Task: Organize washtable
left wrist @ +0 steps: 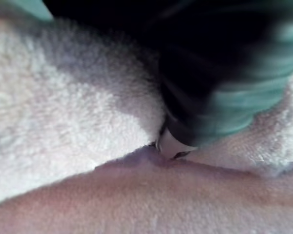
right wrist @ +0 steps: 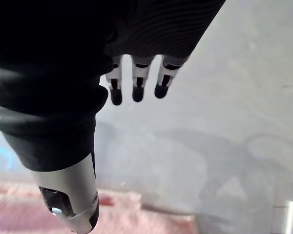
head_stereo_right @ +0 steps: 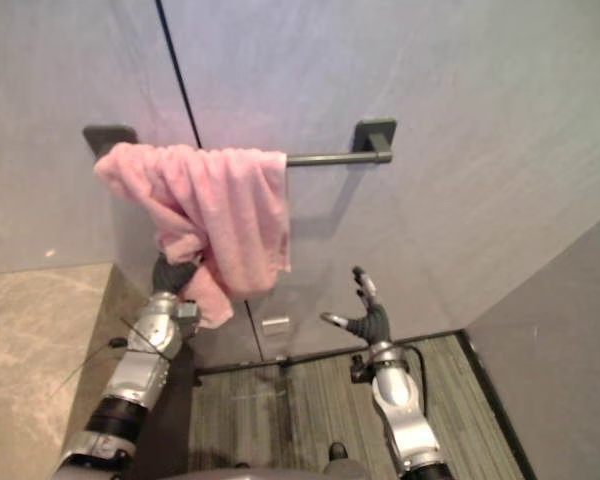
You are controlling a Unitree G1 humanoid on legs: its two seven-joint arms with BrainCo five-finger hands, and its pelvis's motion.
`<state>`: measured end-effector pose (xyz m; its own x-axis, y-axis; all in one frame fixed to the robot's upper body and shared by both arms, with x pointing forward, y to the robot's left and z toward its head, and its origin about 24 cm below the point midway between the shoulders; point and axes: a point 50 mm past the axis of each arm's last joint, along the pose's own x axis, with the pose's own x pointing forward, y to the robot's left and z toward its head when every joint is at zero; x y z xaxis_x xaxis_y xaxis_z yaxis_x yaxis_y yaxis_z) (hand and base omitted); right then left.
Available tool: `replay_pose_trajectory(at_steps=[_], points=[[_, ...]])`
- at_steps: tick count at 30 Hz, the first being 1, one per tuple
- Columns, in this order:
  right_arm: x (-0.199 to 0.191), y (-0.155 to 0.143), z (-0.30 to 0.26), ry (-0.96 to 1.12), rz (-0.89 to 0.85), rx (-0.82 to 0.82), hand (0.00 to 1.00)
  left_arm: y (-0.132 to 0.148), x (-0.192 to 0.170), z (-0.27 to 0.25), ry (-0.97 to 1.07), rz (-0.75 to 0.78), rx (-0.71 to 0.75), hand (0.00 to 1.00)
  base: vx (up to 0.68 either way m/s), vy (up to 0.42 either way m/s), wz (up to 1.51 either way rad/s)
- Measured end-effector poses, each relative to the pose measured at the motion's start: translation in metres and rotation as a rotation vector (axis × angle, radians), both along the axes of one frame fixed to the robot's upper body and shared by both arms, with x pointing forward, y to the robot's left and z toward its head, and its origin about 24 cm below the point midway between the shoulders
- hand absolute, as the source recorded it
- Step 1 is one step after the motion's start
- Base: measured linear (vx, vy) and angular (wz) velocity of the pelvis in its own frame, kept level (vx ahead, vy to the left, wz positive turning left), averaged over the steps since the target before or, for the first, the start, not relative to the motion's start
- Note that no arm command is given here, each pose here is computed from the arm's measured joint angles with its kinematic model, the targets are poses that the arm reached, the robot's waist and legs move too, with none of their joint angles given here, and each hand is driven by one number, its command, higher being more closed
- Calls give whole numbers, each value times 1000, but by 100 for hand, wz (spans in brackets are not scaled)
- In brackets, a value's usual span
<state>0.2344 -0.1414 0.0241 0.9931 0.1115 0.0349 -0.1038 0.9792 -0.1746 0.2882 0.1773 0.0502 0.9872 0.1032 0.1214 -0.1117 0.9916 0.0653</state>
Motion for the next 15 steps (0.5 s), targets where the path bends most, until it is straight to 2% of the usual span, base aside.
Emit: replay_pose_trajectory(at_steps=[9, 15], points=[[23, 27, 31, -128, 167, -49, 0, -21, -2, -1, -5, -66, -57, 100, -28, -18, 0], [39, 39, 33, -131, 200, -78, 0, -36, -2, -2, 2, -111, -97, 100, -35, -28, 6]])
